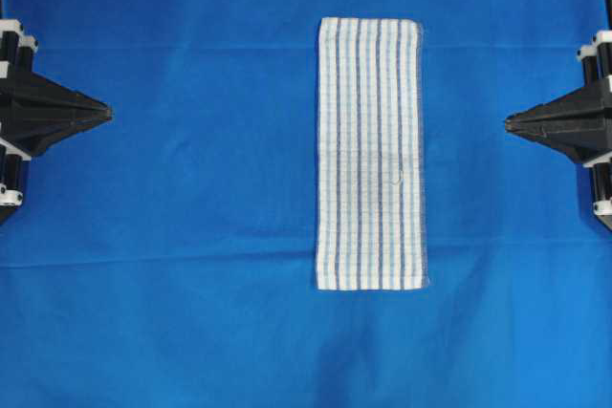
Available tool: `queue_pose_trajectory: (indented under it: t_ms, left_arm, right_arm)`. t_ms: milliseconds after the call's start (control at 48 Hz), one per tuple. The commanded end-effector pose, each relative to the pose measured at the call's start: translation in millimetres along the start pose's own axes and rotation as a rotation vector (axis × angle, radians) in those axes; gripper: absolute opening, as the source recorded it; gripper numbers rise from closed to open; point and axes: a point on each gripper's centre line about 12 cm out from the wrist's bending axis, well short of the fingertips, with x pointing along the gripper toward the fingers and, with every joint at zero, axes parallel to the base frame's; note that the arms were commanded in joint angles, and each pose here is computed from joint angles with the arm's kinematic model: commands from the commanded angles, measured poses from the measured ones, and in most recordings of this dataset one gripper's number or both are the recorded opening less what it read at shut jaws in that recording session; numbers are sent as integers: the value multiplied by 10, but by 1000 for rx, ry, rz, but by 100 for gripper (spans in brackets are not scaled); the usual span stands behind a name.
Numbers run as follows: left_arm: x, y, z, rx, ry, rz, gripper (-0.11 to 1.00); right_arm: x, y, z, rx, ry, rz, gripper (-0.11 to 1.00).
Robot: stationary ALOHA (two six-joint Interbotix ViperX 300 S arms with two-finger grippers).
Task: Fold a vertical towel.
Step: 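Move both grippers to the top corners of the striped towel and grasp them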
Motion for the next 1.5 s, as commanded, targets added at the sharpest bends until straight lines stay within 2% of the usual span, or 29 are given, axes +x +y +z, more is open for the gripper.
queue_pose_trajectory:
  t_ms: [0,146,313,459,709,771,834,875,1000,1063,1105,1230,1480]
  left_arm:
    - [91,7,79,-54,-5,7,0]
    - [272,62,45,-55,34,33,0]
    - [570,246,-60,-62,112,105,0]
    - [822,476,-156,-68,170,180,0]
    - [1250,913,-479,-88,290,290,1]
    - [1332,1028,-595,-94,319,316,6]
    - [1434,1162,-740,-101,348,343,17]
    - [1484,1223,-820,-104,361,355,28]
    - [1648,1356,-996,-106,387,372,66]
    - [1720,1424,-1095,-107,405,381,78]
    - [1761,1468,-1151,-106,415,387,80]
    - [1853,1601,-1386,-117,459,407,77]
    - [1990,1842,-1832,-136,522,444,77]
  right_arm:
    - [48,-18,145,10,-34,-10,0]
    - [107,-109,208,19,12,-54,0]
    - [135,-344,145,39,102,-165,0]
    - [119,-575,10,57,181,-274,0]
    - [145,-1000,-334,86,326,-444,1]
    - [168,-1118,-462,101,379,-482,1]
    - [190,-1224,-562,112,422,-513,4]
    - [208,-1295,-636,121,453,-532,12]
    - [280,-1482,-877,134,552,-566,46]
    - [317,-1561,-993,138,595,-575,58]
    - [339,-1610,-1077,142,623,-580,59]
    - [422,-1771,-1333,158,692,-595,56]
    - [583,-1978,-1678,167,780,-593,56]
